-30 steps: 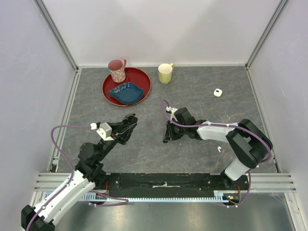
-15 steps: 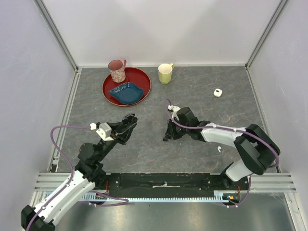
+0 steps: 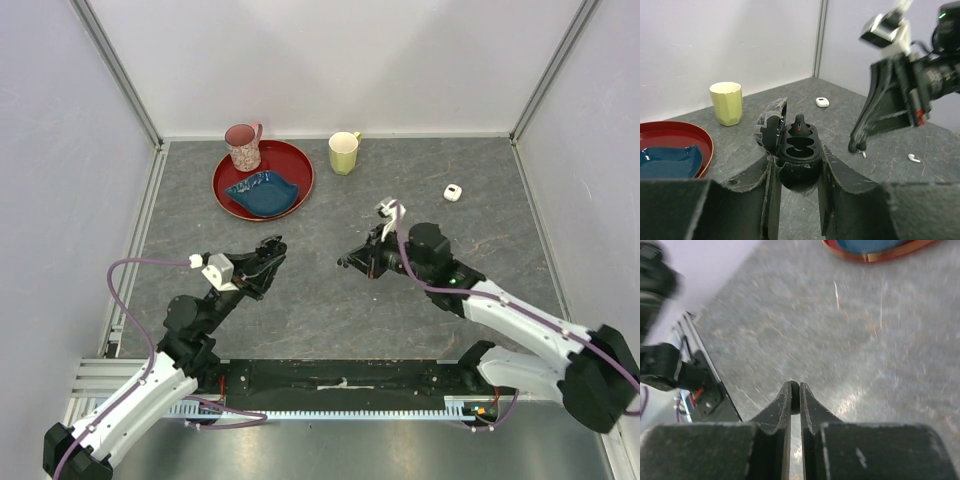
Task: Insert the wireless bluetooth earbuds into the charging case
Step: Pick up the earbud from the center of the board.
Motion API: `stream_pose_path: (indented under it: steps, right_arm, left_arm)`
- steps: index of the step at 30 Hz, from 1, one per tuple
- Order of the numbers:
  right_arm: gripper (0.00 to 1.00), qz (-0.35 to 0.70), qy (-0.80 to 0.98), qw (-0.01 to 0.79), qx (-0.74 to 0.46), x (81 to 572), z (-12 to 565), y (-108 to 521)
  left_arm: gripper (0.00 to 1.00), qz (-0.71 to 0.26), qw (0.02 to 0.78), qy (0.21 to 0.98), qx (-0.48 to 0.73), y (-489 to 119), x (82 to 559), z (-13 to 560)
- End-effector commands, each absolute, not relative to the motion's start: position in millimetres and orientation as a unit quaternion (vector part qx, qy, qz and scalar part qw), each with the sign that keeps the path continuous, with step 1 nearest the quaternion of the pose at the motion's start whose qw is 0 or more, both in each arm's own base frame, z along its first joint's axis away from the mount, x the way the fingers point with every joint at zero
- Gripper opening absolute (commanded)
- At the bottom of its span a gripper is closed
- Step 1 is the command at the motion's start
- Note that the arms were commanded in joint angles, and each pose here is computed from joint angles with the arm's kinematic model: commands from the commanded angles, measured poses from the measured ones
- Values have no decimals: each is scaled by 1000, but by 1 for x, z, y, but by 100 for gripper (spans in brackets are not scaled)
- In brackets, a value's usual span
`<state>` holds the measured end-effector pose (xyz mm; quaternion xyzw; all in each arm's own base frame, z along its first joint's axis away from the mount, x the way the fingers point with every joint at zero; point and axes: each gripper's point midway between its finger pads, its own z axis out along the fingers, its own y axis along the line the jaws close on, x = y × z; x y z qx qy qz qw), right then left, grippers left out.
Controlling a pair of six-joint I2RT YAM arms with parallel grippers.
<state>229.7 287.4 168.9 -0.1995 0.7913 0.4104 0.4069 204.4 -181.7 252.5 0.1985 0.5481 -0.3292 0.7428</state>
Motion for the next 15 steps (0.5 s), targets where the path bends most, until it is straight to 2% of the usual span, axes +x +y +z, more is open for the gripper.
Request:
stream_pose_path:
  steps: [1, 9, 15]
  right_arm:
    - [0, 461, 676, 530, -222, 228, 261, 291]
    - [0, 514, 559, 580, -294, 189, 337, 322]
    - [0, 547, 514, 577, -323, 168, 365, 336]
  left_arm:
    - [3, -344, 757, 521, 192, -183, 202, 270]
    - [2, -399, 733, 477, 275, -212, 178, 278]
    - [2, -457, 691, 442, 344, -236, 153, 281]
